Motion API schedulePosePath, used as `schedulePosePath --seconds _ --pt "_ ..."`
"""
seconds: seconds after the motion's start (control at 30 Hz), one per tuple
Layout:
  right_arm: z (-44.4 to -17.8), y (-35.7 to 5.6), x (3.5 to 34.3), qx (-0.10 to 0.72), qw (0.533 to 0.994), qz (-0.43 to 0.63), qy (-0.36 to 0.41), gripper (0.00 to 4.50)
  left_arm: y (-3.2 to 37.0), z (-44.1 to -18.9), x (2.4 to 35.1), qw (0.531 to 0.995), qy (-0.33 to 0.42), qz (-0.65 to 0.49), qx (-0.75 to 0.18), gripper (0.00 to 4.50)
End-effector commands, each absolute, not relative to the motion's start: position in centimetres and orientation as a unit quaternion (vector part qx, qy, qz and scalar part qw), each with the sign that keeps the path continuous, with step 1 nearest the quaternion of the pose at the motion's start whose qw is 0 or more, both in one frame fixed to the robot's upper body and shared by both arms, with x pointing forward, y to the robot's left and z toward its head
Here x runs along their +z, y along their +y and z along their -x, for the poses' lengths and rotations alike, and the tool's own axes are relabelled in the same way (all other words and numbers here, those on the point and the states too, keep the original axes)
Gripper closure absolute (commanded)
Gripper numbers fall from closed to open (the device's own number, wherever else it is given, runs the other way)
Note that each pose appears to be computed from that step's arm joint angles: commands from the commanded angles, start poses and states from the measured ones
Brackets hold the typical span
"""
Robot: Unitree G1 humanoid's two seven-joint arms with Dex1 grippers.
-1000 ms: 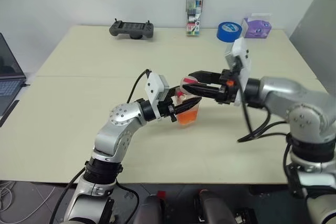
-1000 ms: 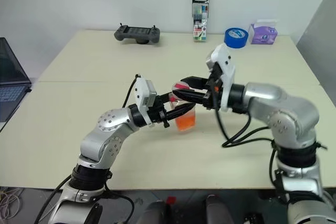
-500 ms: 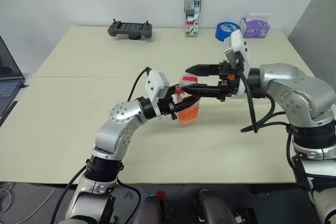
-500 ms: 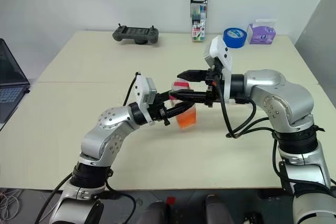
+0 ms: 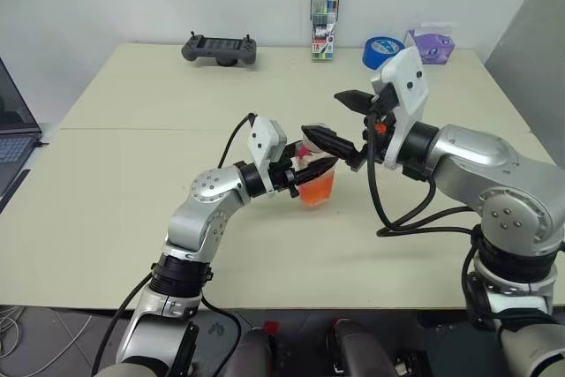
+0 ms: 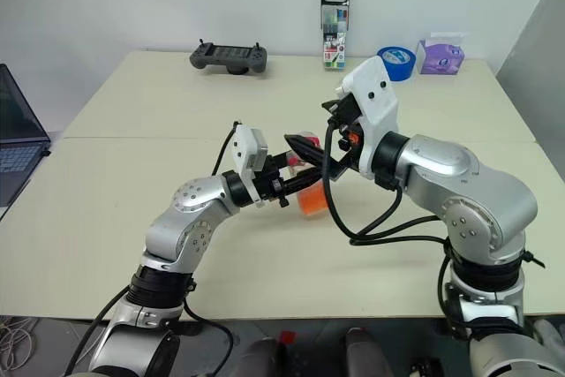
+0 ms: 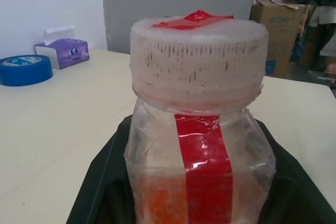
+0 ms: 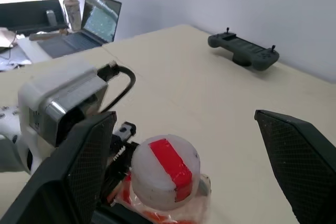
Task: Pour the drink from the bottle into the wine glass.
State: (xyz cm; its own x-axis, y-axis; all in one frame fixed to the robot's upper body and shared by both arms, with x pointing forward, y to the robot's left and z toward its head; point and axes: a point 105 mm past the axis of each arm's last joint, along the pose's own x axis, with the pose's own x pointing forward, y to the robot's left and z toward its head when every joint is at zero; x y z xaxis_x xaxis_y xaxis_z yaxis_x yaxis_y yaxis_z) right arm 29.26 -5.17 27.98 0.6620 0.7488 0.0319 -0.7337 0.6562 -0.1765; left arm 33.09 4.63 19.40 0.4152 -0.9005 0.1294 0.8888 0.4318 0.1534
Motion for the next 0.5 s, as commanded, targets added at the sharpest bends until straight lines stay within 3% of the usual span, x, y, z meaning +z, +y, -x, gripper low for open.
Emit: schedulePosePath --seconds 0.03,0.27,0.5 --pt "-28.6 -5.7 28.4 0.362 0.926 0.078 -0.067 0.00 4.3 -33.1 21.1 0.834 -0.134 -0.040 -0.534 2.55" --pt "-28.9 -5.5 26.3 0.322 0.940 0.107 -0.031 0.00 4.1 -33.3 21.2 0.832 -0.136 -0.041 -0.536 2.55" --pt "-29.3 -5.1 26.6 0.304 0.950 0.064 -0.037 0.00 4.1 -33.3 21.1 0.832 -0.136 -0.045 -0.537 2.56"
